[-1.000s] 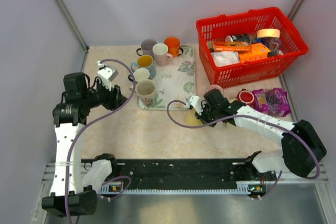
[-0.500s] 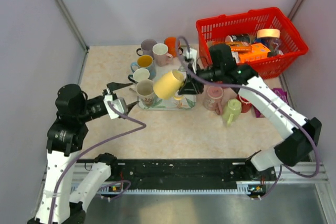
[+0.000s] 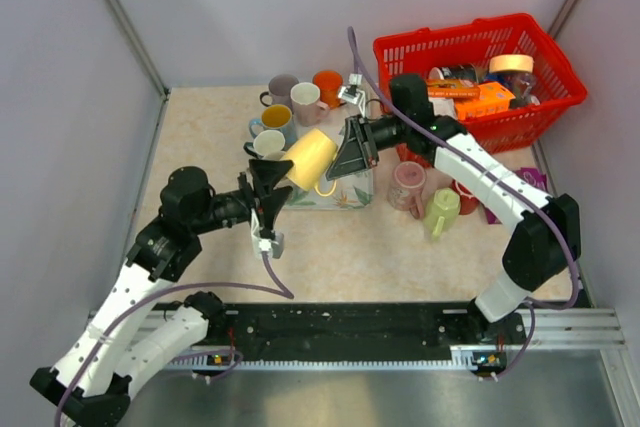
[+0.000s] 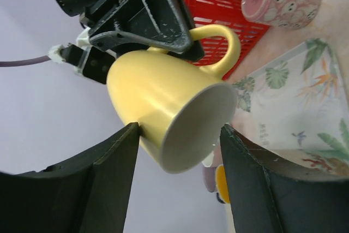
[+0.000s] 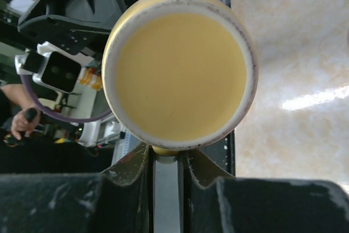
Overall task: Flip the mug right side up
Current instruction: Turn over the cup at the center of the board, then place the cup at the center of the board.
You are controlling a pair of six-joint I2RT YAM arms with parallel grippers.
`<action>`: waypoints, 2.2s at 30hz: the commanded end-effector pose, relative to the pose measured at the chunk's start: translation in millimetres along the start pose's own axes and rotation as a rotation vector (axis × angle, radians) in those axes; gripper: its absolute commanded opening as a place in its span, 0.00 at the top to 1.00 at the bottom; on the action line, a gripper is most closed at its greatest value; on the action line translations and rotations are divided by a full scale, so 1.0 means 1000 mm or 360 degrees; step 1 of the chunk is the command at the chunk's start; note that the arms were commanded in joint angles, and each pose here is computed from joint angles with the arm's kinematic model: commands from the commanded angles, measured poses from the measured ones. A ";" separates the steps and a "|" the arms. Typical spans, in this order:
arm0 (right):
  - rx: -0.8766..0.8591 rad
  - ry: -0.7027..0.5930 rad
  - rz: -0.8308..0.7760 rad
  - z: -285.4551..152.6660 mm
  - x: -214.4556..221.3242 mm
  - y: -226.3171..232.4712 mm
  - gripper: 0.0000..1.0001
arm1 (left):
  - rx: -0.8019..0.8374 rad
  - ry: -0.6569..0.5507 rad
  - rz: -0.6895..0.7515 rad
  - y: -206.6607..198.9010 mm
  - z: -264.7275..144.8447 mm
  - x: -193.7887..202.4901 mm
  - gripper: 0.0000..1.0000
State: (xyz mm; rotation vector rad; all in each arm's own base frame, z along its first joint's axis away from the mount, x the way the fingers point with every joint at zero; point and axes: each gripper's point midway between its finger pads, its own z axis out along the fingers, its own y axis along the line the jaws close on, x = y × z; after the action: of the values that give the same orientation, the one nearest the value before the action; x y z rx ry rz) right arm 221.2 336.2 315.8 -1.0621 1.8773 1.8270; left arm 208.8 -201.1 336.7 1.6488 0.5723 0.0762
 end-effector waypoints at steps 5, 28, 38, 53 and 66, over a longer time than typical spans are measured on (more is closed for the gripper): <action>-0.0317 0.0088 -0.0022 0.002 0.002 0.047 1.00 | -0.0363 0.0104 0.0394 0.054 0.016 0.013 0.59; 0.1372 -0.0132 -0.0432 -0.110 0.004 -0.104 0.01 | 0.0733 0.0835 -0.2000 -0.138 0.002 0.011 1.00; 0.1550 -0.0077 -0.0506 -0.130 0.026 -0.105 0.01 | 0.0558 0.1258 -0.2256 -0.167 0.044 0.068 1.00; 0.1511 0.0023 -0.0568 -0.129 0.053 -0.108 0.05 | 0.0641 0.1366 -0.2317 -0.204 0.077 0.092 0.96; 0.1312 0.0146 -0.0822 -0.117 0.057 -0.098 0.05 | 0.0471 0.1106 -0.2358 -0.130 0.087 0.072 0.48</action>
State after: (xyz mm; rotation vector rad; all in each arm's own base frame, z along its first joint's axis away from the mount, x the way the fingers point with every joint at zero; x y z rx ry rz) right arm 291.4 207.1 201.6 -1.0493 2.0208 0.5742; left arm 248.9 -224.5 113.8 1.1355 2.4486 -0.4705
